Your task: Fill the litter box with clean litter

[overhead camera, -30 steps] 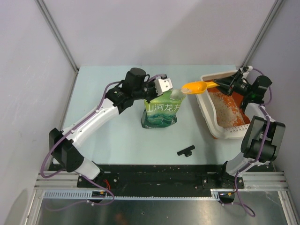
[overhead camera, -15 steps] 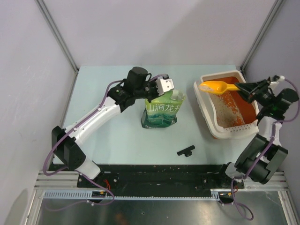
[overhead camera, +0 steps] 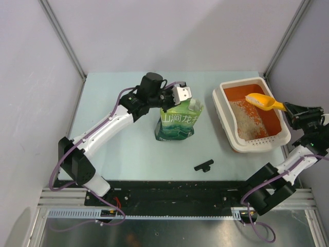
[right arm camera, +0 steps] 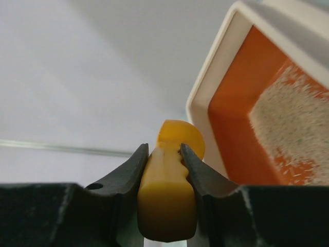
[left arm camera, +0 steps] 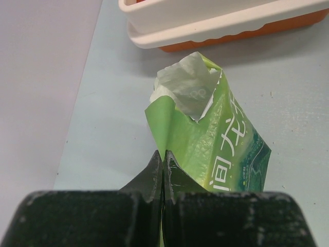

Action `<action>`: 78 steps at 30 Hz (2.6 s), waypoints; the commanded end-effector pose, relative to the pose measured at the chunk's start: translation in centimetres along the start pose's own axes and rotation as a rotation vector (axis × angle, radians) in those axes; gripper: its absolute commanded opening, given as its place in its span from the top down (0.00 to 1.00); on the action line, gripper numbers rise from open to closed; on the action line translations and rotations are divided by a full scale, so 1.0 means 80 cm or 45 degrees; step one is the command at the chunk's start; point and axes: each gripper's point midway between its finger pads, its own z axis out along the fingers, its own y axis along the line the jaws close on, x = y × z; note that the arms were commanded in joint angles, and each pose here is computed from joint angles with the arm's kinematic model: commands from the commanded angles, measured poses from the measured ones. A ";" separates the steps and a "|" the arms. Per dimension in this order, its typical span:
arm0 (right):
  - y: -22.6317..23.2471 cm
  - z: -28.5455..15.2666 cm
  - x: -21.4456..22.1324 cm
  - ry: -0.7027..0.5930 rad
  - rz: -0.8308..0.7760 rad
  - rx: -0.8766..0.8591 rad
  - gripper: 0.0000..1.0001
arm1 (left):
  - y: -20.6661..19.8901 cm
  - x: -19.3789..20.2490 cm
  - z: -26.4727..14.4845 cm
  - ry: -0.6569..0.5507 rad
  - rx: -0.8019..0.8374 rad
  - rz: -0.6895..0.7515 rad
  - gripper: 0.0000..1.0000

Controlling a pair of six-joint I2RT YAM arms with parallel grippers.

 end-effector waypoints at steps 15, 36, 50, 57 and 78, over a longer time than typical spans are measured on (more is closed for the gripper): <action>-0.030 -0.026 -0.068 -0.425 -0.602 0.673 1.00 | -0.029 -0.044 -0.026 -0.206 0.111 0.036 1.00; 0.196 0.066 0.148 0.230 -1.618 -0.232 1.00 | -0.027 -0.064 -0.030 -0.252 0.123 -0.041 1.00; 0.229 0.070 0.301 0.967 -1.281 -0.684 1.00 | -0.021 -0.058 -0.037 -0.222 0.065 -0.036 1.00; 0.204 0.068 0.326 1.105 -1.389 -0.700 1.00 | -0.018 -0.059 -0.038 -0.218 0.049 -0.035 1.00; 0.111 0.176 0.380 0.682 -1.611 0.009 1.00 | -0.021 -0.076 -0.042 -0.275 0.084 -0.127 1.00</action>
